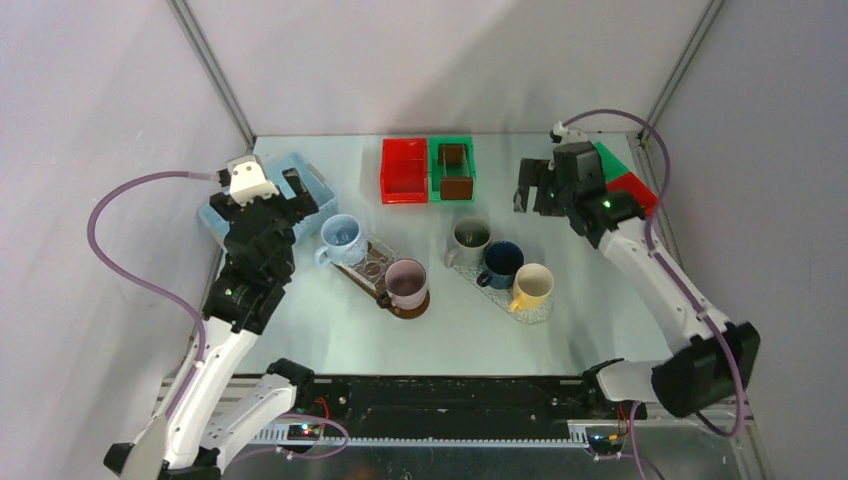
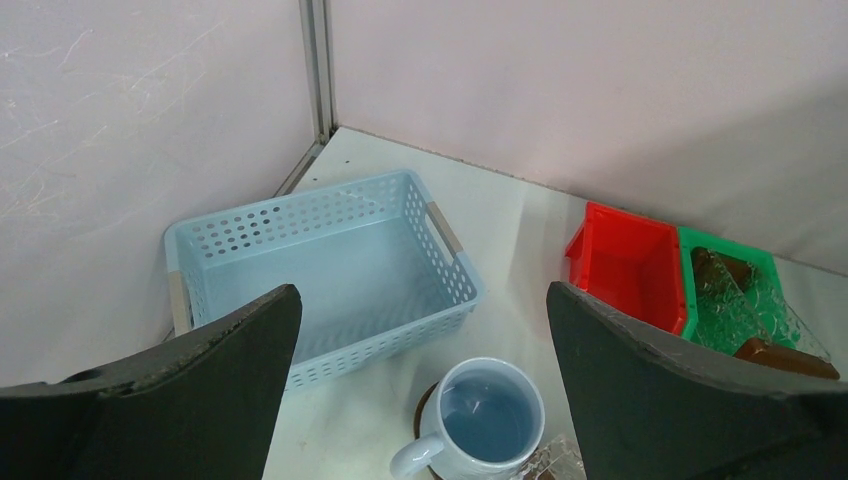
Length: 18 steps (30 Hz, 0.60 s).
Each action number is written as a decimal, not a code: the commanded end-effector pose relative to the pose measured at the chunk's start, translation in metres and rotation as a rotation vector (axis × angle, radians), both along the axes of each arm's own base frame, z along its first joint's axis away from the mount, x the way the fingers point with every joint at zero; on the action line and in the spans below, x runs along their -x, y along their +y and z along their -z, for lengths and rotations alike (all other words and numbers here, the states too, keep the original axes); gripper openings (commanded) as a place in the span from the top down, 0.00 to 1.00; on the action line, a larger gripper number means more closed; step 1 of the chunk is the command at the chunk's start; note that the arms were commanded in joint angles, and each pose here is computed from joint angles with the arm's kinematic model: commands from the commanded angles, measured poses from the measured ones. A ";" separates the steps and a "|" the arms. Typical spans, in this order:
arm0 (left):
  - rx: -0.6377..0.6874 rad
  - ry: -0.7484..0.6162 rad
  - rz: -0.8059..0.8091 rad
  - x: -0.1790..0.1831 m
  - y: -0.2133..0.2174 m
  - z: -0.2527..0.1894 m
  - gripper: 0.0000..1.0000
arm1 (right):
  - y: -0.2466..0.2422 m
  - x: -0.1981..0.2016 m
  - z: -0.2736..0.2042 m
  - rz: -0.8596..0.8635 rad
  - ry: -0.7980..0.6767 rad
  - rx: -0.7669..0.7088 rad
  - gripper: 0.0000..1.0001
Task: Prepare toiletry sets of a toothbrush and toothpaste on the tray
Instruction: Place the cup on the tray.
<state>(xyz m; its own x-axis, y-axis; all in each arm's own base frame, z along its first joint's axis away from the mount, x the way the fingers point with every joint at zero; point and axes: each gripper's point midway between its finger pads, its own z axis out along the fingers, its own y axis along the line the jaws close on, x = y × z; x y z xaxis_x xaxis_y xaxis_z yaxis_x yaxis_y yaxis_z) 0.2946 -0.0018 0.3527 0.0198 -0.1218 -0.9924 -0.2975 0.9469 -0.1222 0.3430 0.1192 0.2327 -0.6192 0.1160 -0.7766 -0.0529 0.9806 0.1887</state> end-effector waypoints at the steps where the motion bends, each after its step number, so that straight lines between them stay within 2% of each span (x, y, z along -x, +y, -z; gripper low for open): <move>1: 0.024 -0.012 -0.001 -0.002 0.000 0.000 0.00 | 0.025 -0.047 -0.035 0.024 -0.094 -0.071 0.09; 7: 0.017 0.007 -0.002 -0.006 -0.001 0.005 0.00 | 0.055 -0.096 -0.037 0.029 -0.099 -0.071 0.14; 18: 0.015 0.022 0.004 -0.011 -0.003 0.011 0.00 | 0.108 -0.162 0.004 -0.009 -0.052 -0.024 0.21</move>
<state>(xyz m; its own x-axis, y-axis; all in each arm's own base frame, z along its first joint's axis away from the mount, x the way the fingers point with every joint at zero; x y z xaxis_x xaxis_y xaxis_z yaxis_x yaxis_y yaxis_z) 0.3031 -0.0041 0.3428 -0.0138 -0.1139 -0.9934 -0.3022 0.9475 -0.1044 0.4815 0.2146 0.2187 -0.6214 0.1231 -0.7738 -0.0725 0.9743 0.2132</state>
